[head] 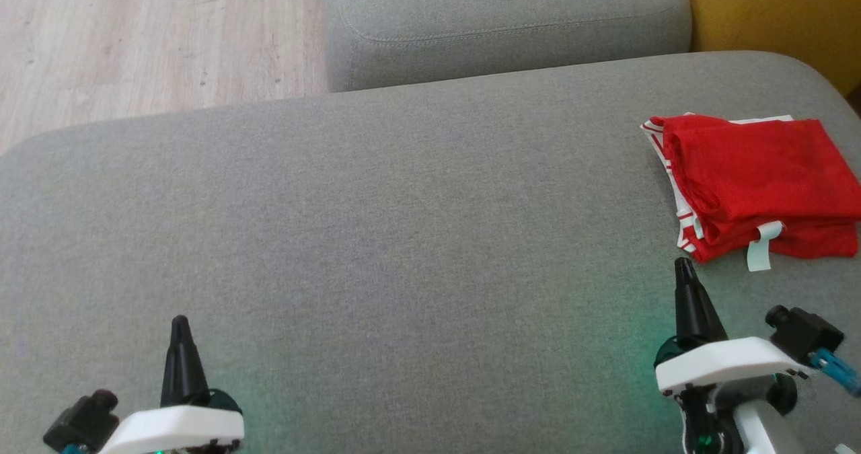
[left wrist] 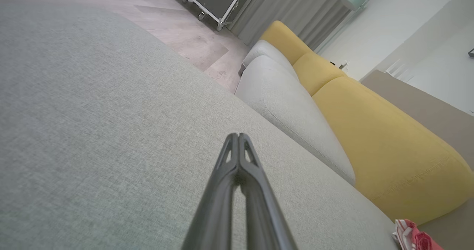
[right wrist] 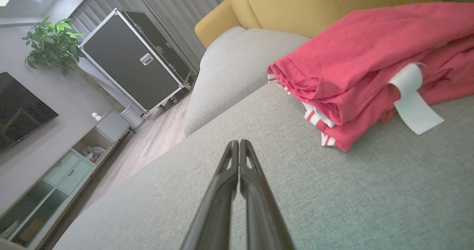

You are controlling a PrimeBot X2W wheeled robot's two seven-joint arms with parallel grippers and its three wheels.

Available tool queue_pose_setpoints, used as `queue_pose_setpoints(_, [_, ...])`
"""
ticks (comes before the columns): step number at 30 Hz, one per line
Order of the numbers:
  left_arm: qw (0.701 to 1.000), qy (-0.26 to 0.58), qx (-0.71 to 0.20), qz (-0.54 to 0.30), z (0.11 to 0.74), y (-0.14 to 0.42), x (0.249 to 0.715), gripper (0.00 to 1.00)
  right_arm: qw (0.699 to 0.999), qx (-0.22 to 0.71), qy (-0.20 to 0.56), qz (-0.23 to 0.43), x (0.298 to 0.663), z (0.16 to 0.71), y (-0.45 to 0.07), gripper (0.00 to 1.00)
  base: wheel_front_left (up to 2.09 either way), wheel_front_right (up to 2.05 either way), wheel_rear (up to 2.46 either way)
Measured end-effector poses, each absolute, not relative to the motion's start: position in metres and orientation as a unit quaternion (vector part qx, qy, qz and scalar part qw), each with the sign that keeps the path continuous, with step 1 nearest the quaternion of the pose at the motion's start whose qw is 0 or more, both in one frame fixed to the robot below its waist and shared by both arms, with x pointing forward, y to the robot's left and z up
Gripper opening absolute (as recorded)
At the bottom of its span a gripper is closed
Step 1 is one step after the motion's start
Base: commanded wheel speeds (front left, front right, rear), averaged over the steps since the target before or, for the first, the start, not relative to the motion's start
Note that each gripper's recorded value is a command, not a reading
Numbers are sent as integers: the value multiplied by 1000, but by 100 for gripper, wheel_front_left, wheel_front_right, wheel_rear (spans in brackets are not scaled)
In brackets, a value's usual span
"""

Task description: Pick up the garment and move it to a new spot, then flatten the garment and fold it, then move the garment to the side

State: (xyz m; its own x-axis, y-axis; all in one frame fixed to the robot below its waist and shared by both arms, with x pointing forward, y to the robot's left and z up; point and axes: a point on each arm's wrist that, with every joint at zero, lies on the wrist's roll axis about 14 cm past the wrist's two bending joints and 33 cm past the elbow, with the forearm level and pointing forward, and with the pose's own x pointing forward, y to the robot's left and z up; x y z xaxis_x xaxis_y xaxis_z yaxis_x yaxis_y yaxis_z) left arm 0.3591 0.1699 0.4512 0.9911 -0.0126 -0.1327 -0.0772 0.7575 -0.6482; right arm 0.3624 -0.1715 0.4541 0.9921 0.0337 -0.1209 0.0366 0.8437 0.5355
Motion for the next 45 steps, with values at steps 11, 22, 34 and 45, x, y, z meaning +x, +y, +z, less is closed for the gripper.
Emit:
queue_pose_setpoints(11, [916, 68, -395, 26, 451, 173, 360, 0, 939, 337, 66, -14, 364, 455, -176, 0, 0, 0, 0])
queue_pose_setpoints(22, [894, 68, -442, 34, 453, 176, 363, 0, 917, 394, 62, -28, 366, 457, -182, 0, 0, 0, 0])
queue_pose_setpoints(34, [867, 68, -491, 42, 454, 180, 364, 0, 888, 454, 60, -38, 368, 459, -187, 0, 0, 0, 0])
queue_pose_setpoints(45, [840, 67, -536, 42, 457, 181, 366, 0, 859, 507, 56, -42, 370, 462, -190, 0, 0, 0, 0])
